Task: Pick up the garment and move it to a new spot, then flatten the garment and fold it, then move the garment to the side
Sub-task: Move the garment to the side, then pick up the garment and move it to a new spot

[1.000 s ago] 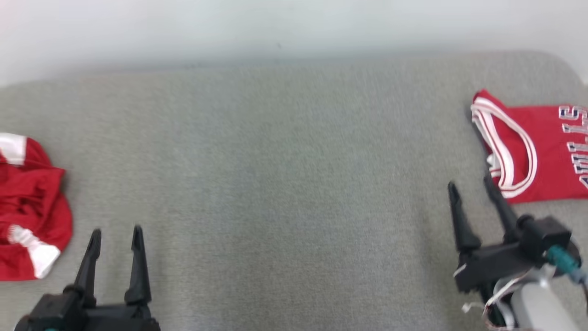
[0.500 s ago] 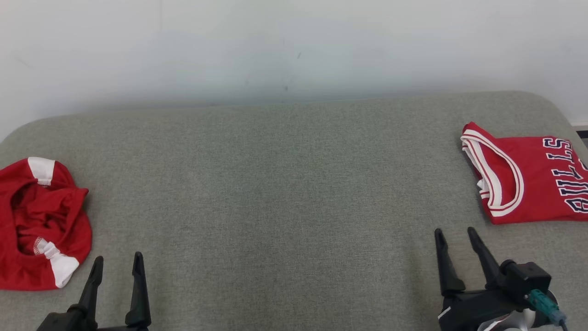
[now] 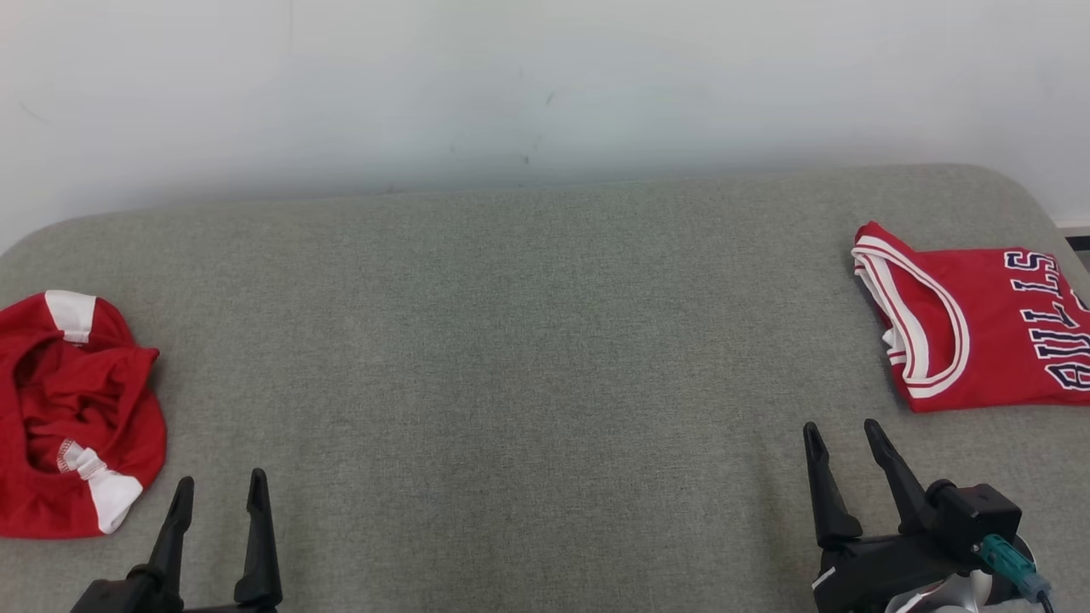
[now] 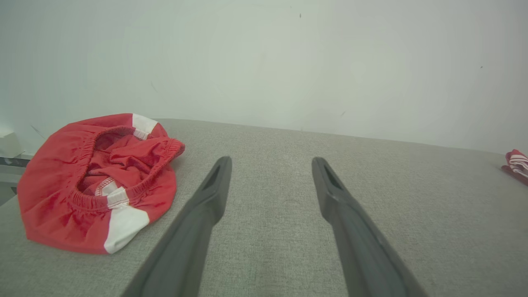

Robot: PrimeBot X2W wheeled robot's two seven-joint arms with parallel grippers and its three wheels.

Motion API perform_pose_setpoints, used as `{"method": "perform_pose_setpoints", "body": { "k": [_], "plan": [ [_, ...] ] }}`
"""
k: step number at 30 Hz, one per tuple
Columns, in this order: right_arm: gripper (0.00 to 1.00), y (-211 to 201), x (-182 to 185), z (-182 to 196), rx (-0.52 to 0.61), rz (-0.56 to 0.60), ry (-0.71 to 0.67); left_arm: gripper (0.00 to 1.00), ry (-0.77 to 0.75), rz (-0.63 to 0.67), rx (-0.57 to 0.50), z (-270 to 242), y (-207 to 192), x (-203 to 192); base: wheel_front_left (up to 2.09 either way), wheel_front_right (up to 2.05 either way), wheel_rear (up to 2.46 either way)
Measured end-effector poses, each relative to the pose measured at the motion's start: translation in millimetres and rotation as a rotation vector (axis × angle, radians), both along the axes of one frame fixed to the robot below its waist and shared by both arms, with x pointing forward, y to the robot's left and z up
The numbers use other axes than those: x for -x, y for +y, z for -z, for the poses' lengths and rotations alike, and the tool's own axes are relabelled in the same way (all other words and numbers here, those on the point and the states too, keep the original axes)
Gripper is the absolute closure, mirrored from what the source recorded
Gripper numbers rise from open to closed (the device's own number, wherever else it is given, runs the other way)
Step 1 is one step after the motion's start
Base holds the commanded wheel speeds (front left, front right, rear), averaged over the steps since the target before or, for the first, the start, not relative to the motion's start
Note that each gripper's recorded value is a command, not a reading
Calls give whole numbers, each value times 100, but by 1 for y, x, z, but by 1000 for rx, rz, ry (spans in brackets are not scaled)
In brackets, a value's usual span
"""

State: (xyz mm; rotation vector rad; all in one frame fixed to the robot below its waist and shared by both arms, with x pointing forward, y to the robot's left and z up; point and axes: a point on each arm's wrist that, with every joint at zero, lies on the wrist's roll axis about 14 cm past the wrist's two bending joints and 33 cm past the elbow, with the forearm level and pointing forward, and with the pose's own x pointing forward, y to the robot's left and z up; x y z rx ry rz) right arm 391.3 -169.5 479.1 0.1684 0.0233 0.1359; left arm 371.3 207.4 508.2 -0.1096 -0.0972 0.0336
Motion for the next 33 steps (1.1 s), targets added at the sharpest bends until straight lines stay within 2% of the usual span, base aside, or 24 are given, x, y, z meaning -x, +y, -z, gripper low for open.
{"method": "perform_pose_setpoints", "body": {
  "k": [14, 22, 33],
  "plan": [
    [0, 22, -9, -3, -4, -58, -11, 0, -4, -44, 5, -2, 12, 10, 0, 0, 0],
    [0, 58, -22, -5, -3, -163, -21, 0, -1, -142, 8, -2, 41, 31, 0, 0, 0],
    [0, 132, -34, -3, -4, -368, -15, 0, 6, -326, 1, -1, 90, 80, 0, 0, 0]
  ]
}}
